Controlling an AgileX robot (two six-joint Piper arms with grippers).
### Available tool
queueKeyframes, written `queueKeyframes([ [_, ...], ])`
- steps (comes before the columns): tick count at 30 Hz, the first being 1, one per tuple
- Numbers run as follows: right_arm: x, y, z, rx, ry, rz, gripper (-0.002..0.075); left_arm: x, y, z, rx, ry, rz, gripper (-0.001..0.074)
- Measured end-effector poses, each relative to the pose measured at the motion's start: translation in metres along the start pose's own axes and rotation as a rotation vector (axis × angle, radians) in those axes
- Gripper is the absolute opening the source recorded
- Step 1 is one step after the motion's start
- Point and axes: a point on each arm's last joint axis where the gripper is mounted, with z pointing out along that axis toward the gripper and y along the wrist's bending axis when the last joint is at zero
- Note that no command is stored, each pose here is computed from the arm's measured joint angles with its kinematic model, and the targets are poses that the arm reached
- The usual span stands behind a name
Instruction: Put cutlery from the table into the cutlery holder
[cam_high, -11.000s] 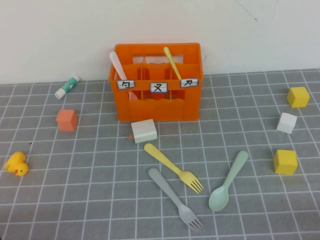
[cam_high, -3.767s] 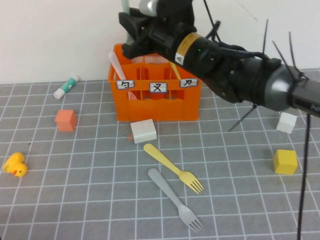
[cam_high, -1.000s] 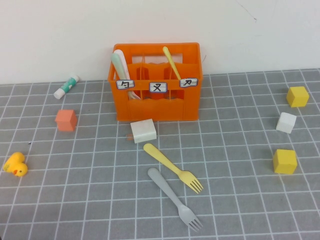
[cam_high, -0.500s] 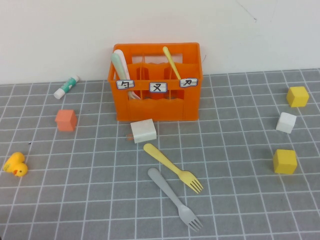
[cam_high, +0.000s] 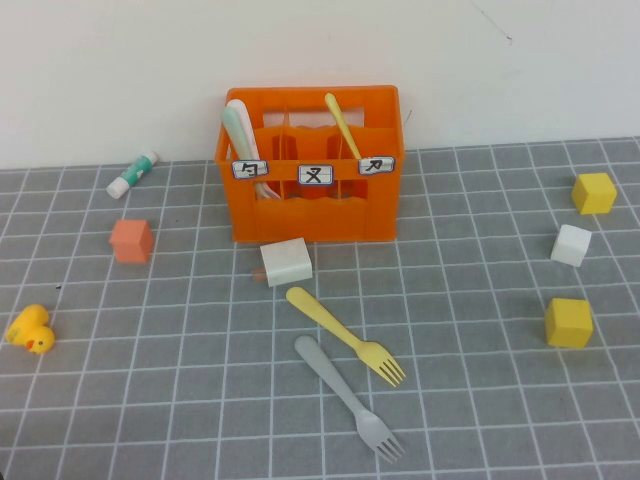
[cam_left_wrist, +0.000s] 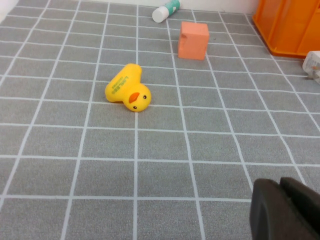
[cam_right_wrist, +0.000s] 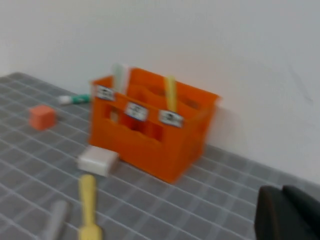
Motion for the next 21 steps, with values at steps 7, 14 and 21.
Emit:
queueKeyframes([
  [7, 0.009, -0.018, -0.038, 0.144, 0.083, -0.161, -0.0001, 0.000, 0.000, 0.000, 0.000, 0.000, 0.000, -0.0001],
  [14, 0.049, -0.016, -0.062, 0.292, 0.132, -0.174, -0.0001, 0.000, 0.000, 0.000, 0.000, 0.000, 0.000, -0.0001],
  [21, 0.109, -0.005, -0.052, 0.340, 0.212, -0.159, -0.0001, 0.000, 0.000, 0.000, 0.000, 0.000, 0.000, -0.0001],
])
